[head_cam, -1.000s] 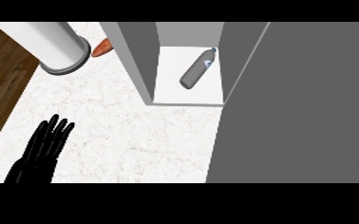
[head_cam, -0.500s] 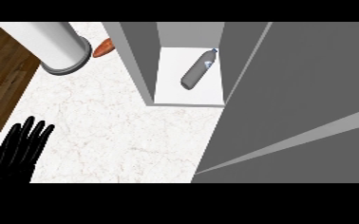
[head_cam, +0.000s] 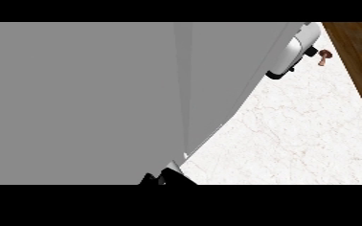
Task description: Pick up the bottled water, place it into the cabinet and close the cabinet
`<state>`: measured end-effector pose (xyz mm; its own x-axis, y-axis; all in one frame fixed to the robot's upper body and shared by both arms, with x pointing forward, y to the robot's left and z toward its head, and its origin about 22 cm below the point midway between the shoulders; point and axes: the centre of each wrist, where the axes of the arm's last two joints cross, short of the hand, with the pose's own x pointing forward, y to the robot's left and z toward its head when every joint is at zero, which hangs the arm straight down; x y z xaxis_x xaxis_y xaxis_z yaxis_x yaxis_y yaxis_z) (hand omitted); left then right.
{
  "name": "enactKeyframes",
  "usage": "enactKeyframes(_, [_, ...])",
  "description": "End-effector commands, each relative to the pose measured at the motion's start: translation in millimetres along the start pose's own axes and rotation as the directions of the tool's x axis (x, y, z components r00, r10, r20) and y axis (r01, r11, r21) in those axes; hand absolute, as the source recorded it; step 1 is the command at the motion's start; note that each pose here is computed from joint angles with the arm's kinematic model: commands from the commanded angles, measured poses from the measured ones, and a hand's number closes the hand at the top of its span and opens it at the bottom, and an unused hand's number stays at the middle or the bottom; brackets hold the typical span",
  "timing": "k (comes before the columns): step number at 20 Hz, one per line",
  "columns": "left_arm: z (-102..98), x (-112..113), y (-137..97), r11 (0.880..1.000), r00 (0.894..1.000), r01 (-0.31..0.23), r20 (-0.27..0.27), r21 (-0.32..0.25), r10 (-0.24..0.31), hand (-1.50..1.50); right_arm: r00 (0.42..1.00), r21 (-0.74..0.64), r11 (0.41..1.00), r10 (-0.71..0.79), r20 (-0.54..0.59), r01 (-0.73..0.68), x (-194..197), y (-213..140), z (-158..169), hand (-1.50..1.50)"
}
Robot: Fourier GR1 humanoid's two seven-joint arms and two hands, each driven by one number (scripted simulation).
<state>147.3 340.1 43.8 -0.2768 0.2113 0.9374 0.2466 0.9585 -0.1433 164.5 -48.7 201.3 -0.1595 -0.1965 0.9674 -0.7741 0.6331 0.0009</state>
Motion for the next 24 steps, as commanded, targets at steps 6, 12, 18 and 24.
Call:
enactKeyframes(6, [6,25,0,1.000,1.000,0.001,0.007,-0.009,-0.001,-1.50,0.995,-0.151,0.984,-0.102,-0.007,0.100,-5,11,-72,1.50])
enactKeyframes(12, [1,36,2,1.000,1.000,0.014,0.016,-0.001,-0.014,-1.50,0.986,0.131,0.984,-0.099,-0.137,0.117,4,-7,-101,1.50])
enactKeyframes(18, [15,41,4,1.000,1.000,0.020,0.009,0.001,-0.020,-1.50,0.968,0.197,0.962,-0.147,-0.202,0.188,-40,-44,-112,1.50])
enactKeyframes(24, [20,34,15,0.999,1.000,0.019,0.013,0.026,-0.019,-1.50,0.976,0.099,0.980,-0.154,-0.155,0.170,-42,-88,-116,1.50])
